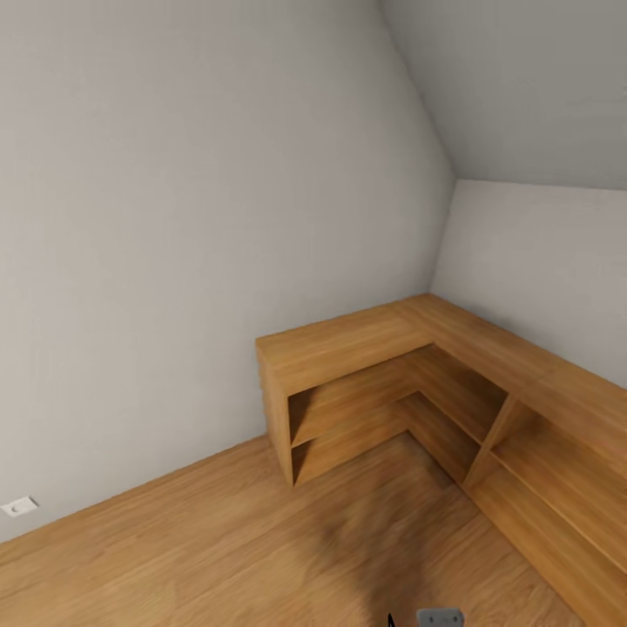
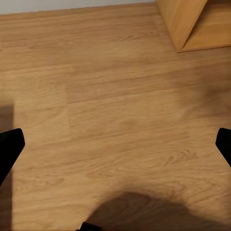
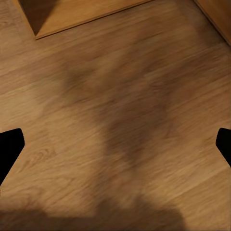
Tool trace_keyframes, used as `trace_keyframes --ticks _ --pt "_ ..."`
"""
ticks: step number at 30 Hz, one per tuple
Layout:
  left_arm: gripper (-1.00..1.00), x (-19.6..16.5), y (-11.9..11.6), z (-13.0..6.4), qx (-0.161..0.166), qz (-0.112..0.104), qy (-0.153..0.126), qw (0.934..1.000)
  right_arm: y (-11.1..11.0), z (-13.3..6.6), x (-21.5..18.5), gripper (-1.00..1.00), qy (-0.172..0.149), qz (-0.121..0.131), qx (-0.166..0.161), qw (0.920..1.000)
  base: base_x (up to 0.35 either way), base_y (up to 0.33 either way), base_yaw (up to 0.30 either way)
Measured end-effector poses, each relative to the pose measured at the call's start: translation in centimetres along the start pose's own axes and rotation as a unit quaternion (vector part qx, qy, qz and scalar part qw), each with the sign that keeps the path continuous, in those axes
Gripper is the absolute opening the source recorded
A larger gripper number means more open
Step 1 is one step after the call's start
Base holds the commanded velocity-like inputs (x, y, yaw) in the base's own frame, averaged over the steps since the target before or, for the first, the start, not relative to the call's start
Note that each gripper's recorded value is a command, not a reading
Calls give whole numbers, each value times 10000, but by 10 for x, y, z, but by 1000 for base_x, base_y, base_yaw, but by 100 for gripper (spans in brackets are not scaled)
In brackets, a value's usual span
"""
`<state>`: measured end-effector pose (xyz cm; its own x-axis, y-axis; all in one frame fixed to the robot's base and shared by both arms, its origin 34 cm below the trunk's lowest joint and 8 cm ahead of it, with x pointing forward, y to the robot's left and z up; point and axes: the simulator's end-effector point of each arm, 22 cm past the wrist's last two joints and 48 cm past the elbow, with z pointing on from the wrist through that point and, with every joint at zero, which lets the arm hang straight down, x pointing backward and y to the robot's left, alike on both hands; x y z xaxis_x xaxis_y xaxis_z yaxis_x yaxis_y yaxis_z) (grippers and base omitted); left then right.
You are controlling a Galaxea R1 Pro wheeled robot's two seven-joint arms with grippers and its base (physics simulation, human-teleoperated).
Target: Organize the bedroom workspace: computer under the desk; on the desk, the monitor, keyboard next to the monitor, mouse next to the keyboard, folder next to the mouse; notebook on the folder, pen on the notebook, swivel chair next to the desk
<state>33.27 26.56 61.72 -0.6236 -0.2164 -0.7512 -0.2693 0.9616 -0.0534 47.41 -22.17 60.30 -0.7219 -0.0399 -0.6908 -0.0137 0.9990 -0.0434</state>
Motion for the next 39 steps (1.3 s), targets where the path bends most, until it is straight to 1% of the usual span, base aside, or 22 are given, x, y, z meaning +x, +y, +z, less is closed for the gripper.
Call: trace_keyframes --ticks 5,13,20,39 --pt "100 0 0 0 -1 0 0 10000 0 0 0 100 0 1 -2 10000 40 189 -10" --pt "100 0 0 0 5 1 0 10000 1 0 0 100 -2 3 -6 10000 236 126 -127" --pt "100 0 -1 0 14 -4 4 10000 0 0 0 100 -1 1 -3 10000 115 24 -226" --pt "100 0 -1 0 16 -4 5 10000 0 0 0 100 0 0 0 10000 9 2 -255"
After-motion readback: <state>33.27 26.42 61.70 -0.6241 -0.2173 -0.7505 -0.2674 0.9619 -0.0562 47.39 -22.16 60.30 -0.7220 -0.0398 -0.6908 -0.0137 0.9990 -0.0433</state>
